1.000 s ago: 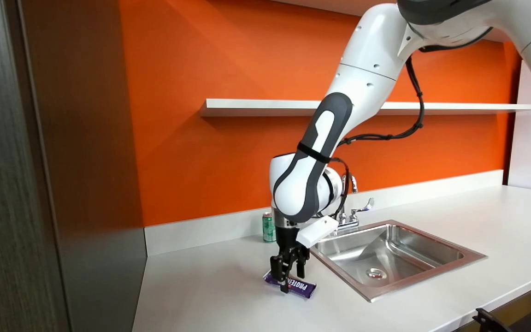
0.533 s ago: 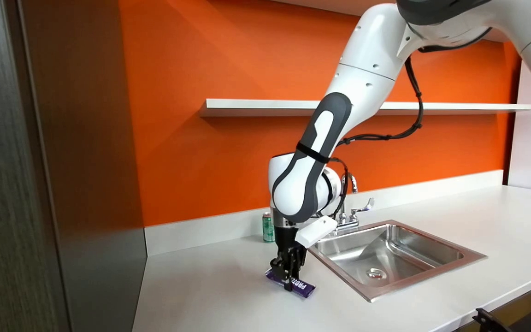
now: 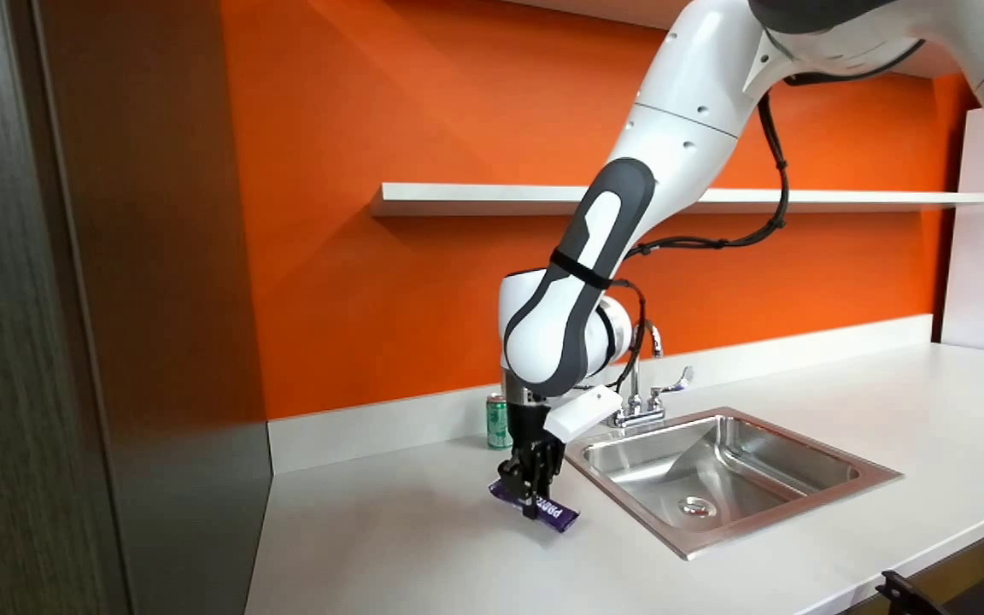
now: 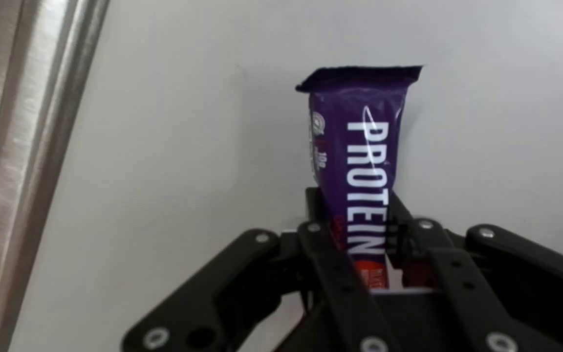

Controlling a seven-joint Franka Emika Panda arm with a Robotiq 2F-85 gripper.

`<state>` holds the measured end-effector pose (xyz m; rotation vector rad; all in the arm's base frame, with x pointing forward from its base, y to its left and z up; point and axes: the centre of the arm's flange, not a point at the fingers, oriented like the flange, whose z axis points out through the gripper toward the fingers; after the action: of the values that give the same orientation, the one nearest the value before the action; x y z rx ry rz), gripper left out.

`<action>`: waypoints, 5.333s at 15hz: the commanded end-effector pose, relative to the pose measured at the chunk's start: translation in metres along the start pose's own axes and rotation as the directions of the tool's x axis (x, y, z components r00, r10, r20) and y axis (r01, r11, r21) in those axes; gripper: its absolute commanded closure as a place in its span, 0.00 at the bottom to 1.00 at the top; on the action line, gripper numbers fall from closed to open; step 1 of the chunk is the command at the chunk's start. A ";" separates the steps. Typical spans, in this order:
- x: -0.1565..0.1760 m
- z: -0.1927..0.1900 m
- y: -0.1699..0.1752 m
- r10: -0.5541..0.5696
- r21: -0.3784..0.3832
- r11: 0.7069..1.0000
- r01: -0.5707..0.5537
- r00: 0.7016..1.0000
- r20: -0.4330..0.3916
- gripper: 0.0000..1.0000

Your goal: Put the chocolate bar inside the sink

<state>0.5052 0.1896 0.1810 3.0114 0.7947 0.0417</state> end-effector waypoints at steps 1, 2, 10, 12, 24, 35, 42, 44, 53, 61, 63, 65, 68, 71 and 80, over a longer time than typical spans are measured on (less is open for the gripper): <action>-0.005 -0.044 0.006 0.038 -0.026 0.999 -0.039 0.998 -0.041 0.93; -0.005 -0.051 0.009 0.047 -0.030 0.998 -0.048 0.998 -0.051 0.93; -0.022 -0.066 0.081 0.212 -0.038 0.976 -0.215 0.974 -0.074 0.93; -0.033 -0.067 0.115 0.280 -0.037 0.958 -0.283 0.957 -0.076 0.93; -0.092 -0.044 0.256 0.586 -0.020 0.808 -0.588 0.808 -0.058 0.93; -0.083 0.042 0.266 0.611 -0.017 0.792 -0.610 0.791 0.031 0.93; -0.088 0.087 0.277 0.637 -0.009 0.770 -0.638 0.768 0.066 0.93; -0.095 0.098 0.282 0.644 -0.010 0.764 -0.645 0.762 0.072 0.93; -0.113 0.123 0.293 0.669 -0.015 0.742 -0.671 0.737 0.096 0.93; -0.119 0.112 0.295 0.679 -0.016 0.733 -0.680 0.730 0.080 0.22; -0.121 0.101 0.296 0.683 -0.014 0.730 -0.683 0.728 0.060 0.07; -0.122 0.083 0.295 0.687 -0.011 0.727 -0.687 0.726 0.030 0.00; -0.126 0.057 0.292 0.689 -0.008 0.725 -0.689 0.725 -0.010 0.00; -0.137 0.030 0.282 0.687 -0.004 0.726 -0.687 0.726 -0.035 0.00; -0.192 -0.040 0.219 0.667 -0.007 0.745 -0.667 0.744 -0.037 0.00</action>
<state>0.4846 -0.1084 0.1889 3.0979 -0.3654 0.0841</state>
